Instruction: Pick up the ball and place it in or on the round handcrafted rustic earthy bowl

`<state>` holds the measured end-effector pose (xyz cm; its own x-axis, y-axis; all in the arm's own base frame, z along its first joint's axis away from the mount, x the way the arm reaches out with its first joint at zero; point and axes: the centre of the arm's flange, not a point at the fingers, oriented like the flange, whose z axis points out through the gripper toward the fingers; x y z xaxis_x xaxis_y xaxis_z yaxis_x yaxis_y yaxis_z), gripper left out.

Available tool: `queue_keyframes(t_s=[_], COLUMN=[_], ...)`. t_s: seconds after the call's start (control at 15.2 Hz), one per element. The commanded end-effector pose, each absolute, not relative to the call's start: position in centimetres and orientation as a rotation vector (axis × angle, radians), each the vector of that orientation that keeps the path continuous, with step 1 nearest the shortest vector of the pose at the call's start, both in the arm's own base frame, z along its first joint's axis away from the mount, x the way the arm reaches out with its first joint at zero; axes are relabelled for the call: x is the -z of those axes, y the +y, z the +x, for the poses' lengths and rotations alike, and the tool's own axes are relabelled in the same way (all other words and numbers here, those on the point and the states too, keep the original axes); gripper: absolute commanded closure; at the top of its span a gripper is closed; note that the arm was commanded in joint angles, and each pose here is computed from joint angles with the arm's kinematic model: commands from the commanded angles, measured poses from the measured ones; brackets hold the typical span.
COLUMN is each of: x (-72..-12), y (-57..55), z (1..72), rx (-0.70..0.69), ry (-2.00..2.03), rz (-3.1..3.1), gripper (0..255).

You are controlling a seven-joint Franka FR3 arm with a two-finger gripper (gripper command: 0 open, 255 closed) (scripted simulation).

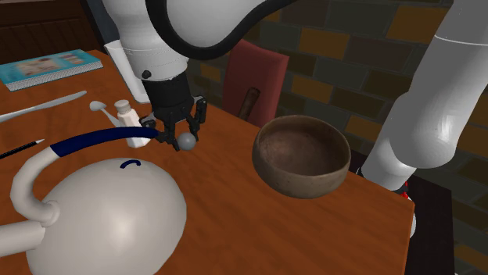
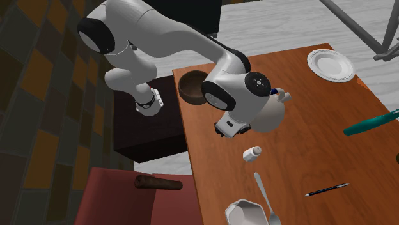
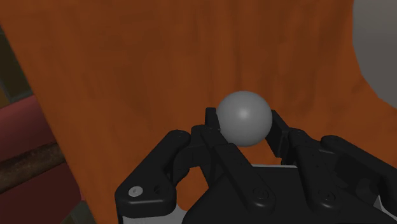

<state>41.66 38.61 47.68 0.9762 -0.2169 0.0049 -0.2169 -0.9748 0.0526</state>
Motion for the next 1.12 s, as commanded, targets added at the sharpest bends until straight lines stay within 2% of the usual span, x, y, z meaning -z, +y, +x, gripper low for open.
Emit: queue_keyframes(t_s=[0.0,1.06], x=[-48.2,-56.7], y=[38.6,38.6], z=[41.7,41.7], rx=[0.001,0.001], ry=[-0.337,-0.337], rz=[3.07,3.07], gripper=[255,255])
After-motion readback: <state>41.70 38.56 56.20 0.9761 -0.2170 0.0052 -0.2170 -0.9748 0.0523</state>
